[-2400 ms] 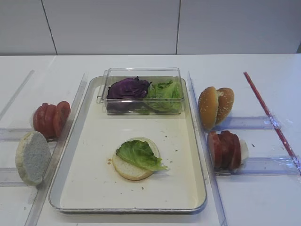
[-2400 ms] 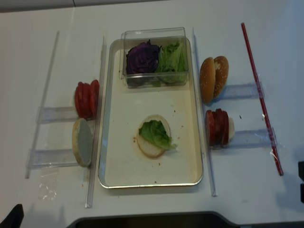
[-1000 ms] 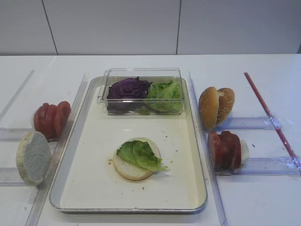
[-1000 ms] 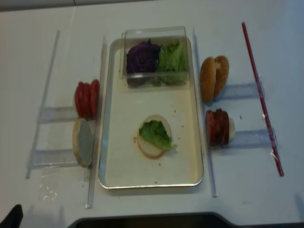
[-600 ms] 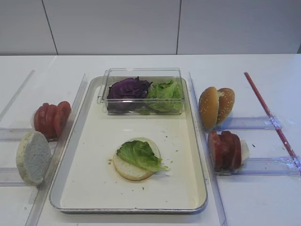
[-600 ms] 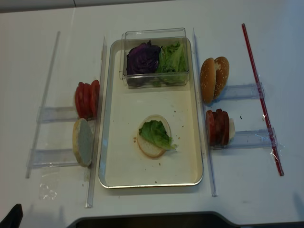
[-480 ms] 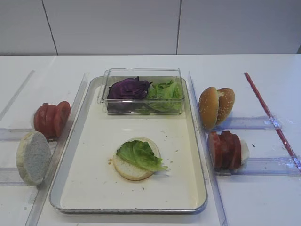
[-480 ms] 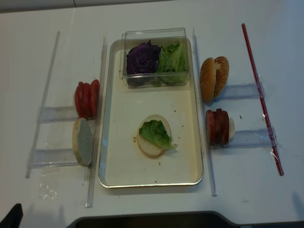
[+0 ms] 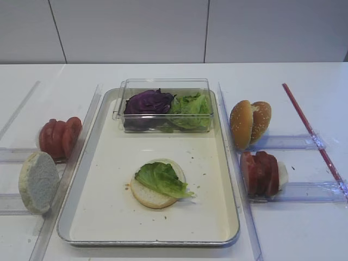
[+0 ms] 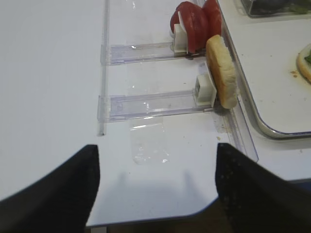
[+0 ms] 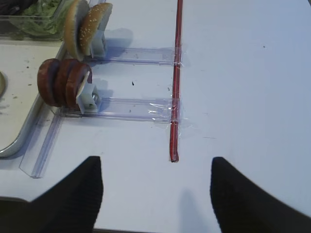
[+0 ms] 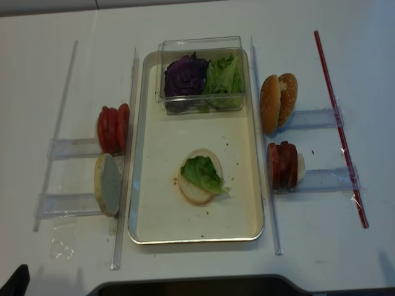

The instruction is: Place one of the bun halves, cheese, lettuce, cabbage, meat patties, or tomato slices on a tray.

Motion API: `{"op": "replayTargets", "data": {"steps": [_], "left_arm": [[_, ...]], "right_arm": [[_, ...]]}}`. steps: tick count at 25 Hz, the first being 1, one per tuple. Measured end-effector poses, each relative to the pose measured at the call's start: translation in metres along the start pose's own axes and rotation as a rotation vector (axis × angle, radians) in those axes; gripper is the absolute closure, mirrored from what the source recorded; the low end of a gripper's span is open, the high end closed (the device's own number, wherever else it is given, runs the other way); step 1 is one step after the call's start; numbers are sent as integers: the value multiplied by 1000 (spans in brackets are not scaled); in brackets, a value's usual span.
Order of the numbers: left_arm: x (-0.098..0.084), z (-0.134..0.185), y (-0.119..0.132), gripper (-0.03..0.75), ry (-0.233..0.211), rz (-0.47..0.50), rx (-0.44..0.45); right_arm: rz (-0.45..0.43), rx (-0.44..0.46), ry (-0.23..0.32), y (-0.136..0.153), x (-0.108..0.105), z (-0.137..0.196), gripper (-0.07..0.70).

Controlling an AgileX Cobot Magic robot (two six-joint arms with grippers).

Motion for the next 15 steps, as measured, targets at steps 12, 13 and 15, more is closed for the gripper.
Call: {"op": "replayTargets", "data": {"steps": [12, 13, 15], "left_arm": [[0, 0, 0, 211, 0, 0, 0], [0, 0, 0, 211, 0, 0, 0], [0, 0, 0, 211, 0, 0, 0]], "right_arm": [[0, 0, 0, 0, 0, 0, 120], [0, 0, 0, 0, 0, 0, 120], [0, 0, 0, 0, 0, 0, 120]]}}
Point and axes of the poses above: a point on each arm's last joint axis where the gripper is mounted, y pointing out along that axis toward the gripper, x along the wrist's bending axis when the last joint is at zero, z = x × y, the point moved 9 cm from there along y, pointing out along that axis toward the gripper, and after that the axes turned 3 degrees about -y, right-handed, at the moved point
